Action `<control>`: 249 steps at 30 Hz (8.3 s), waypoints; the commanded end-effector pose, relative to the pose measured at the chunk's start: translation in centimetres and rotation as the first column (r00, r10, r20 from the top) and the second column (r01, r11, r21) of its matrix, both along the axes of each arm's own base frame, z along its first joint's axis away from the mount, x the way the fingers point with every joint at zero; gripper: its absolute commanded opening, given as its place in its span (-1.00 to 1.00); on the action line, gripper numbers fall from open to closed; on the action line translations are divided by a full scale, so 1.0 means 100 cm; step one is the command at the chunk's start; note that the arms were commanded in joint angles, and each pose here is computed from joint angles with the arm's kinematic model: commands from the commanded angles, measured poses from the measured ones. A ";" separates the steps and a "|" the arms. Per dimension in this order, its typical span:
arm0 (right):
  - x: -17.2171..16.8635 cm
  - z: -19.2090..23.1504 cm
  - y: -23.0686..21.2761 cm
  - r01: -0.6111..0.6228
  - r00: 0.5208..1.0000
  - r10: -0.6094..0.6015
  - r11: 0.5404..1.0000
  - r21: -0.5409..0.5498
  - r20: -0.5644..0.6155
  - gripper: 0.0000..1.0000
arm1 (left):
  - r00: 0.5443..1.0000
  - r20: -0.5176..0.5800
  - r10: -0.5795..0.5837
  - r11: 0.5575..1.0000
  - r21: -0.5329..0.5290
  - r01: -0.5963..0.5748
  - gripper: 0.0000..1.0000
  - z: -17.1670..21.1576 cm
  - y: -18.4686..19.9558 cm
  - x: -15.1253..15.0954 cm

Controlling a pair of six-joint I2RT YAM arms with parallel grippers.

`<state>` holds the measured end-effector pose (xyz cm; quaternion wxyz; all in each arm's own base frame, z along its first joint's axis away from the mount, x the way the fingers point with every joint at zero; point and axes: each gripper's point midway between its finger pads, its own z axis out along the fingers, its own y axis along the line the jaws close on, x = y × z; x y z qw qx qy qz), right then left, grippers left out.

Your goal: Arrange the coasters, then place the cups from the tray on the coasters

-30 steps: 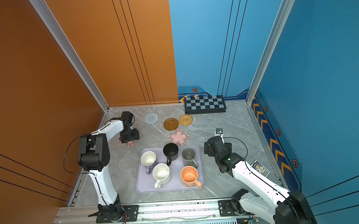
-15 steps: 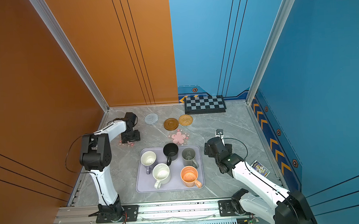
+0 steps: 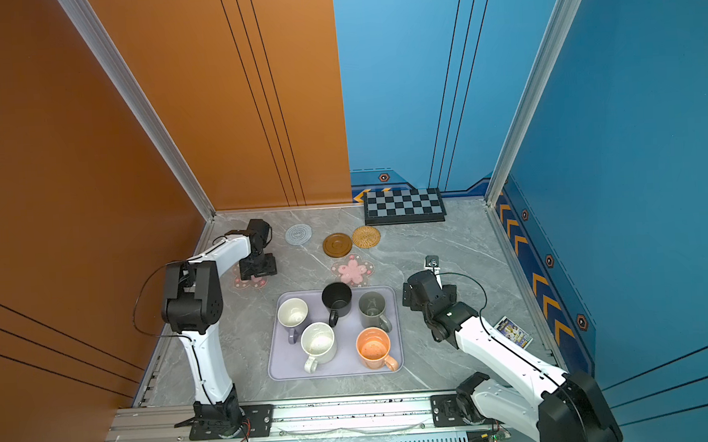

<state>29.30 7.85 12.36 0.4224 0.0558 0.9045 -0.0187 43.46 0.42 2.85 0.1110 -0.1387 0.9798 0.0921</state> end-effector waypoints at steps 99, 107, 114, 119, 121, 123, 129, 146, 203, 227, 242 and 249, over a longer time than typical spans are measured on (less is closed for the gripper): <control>0.126 -0.091 0.219 -0.424 0.836 0.247 0.857 -0.291 -0.490 0.91 | 0.982 0.177 -0.073 0.941 -0.313 0.126 0.51 0.058 -0.084 -0.041; 0.131 -0.093 0.195 -0.358 0.848 0.176 0.886 -0.295 -0.501 0.89 | 0.981 0.178 -0.073 0.943 -0.307 0.126 0.50 0.059 -0.083 -0.043; 0.127 -0.095 0.184 -0.319 0.849 0.140 0.904 -0.285 -0.509 0.88 | 0.981 0.179 -0.077 0.942 -0.310 0.131 0.50 0.061 -0.085 -0.045; 0.120 -0.090 0.179 -0.306 0.850 0.131 0.911 -0.276 -0.510 0.85 | 0.980 0.184 -0.082 0.941 -0.310 0.137 0.50 0.063 -0.086 -0.045; 0.120 -0.084 0.182 -0.312 0.849 0.150 0.916 -0.253 -0.506 0.85 | 0.980 0.183 -0.082 0.940 -0.311 0.137 0.50 0.063 -0.087 -0.046; 0.123 -0.073 0.187 -0.313 0.857 0.167 0.920 -0.236 -0.487 0.85 | 0.980 0.179 -0.083 0.940 -0.311 0.136 0.50 0.062 -0.087 -0.046; 0.147 -0.050 0.189 -0.297 0.881 0.193 0.937 -0.187 -0.431 0.85 | 0.980 0.181 -0.083 0.938 -0.319 0.138 0.51 0.064 -0.089 -0.046; 0.178 -0.059 0.200 -0.297 0.892 0.219 0.944 -0.146 -0.396 0.85 | 0.983 0.154 -0.097 0.950 -0.280 0.137 0.50 0.067 -0.082 -0.046; 0.165 -0.040 0.130 -0.149 0.941 0.111 0.984 -0.097 -0.319 0.83 | 0.977 0.138 -0.160 0.958 -0.218 0.187 0.51 0.084 -0.105 -0.061; 0.122 -0.098 0.148 -0.189 0.883 0.093 0.968 -0.166 -0.460 0.82 | 0.982 0.118 -0.147 0.963 -0.211 0.170 0.51 0.079 -0.085 -0.084; 0.121 -0.103 0.108 -0.075 0.889 -0.041 0.970 -0.233 -0.456 0.80 | 0.985 0.092 -0.146 0.962 -0.221 0.164 0.51 0.070 -0.087 -0.085; 0.112 -0.103 0.072 0.004 0.875 -0.119 0.971 -0.240 -0.469 0.80 | 0.985 0.085 -0.153 0.960 -0.224 0.168 0.51 0.068 -0.093 -0.086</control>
